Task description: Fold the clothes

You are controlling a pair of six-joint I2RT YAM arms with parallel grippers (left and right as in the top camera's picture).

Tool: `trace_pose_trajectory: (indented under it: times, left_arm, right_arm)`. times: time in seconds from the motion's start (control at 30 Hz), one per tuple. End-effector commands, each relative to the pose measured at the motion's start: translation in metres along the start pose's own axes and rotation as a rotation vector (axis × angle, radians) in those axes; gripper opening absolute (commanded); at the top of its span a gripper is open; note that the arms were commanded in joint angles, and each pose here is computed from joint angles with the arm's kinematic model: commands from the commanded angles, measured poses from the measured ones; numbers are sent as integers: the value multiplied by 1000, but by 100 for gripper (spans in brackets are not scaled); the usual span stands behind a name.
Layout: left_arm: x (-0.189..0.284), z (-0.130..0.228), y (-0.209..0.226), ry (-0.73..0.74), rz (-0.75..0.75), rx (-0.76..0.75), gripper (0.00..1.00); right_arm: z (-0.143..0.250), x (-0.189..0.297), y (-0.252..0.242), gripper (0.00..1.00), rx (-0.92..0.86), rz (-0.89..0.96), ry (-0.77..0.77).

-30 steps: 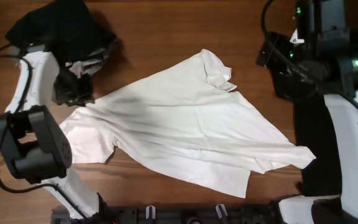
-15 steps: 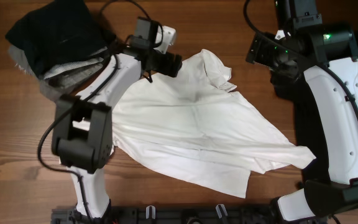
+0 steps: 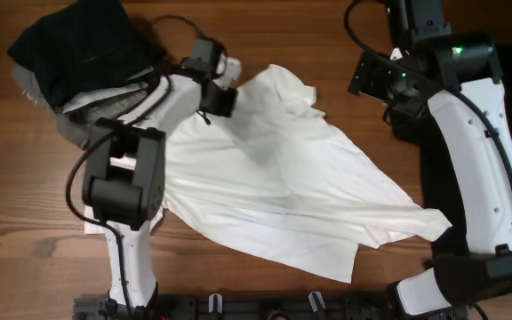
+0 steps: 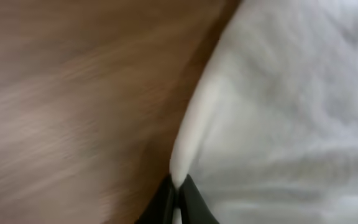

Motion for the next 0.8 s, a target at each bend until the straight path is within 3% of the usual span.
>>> trace_pose_trajectory:
  times: [0.0,0.07,0.17,0.23,0.37,0.67,0.73,0.77]
  left_arm:
    - [101,-90,51,-330,-111,206,4]
    - [129,-107,64,-408,-93,248,4]
    - [131,-104,64,-393,-75,251,4]
    - [130,-100,64,-375,-80,253,4]
    - [128,-94,65,-350,-87,256,4]
    - [124,-83,66,-299,-97,259,4]
    - [124,-83,66,-298,-98,259,10]
    - [124,-82,66,-295,-98,260,13]
  right_arm:
    - [2,-32,-14,86,-60,55,88]
    - [8,-52,-14,85,-40,46,172]
    - [21,-91,2,82,93,-45,320]
    - [38,-126,-9,82,112,32,460]
    - [52,-178,-37,82,115,167,588]
    - [34,-244,-72,78,-68,85,530]
    - [38,-256,-68,78,-59,54,514]
    - [42,-263,-67,72,-61,47,509]
Point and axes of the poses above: each gripper's point midway between its finger pads, its own x axis back along the fingers, its own y axis along the line the jaws close on, z = x × y, the point moved 2 cm from there along x, back along the fingers, and after that the axes turned 13 degrees about x, right-handed, at the moved point
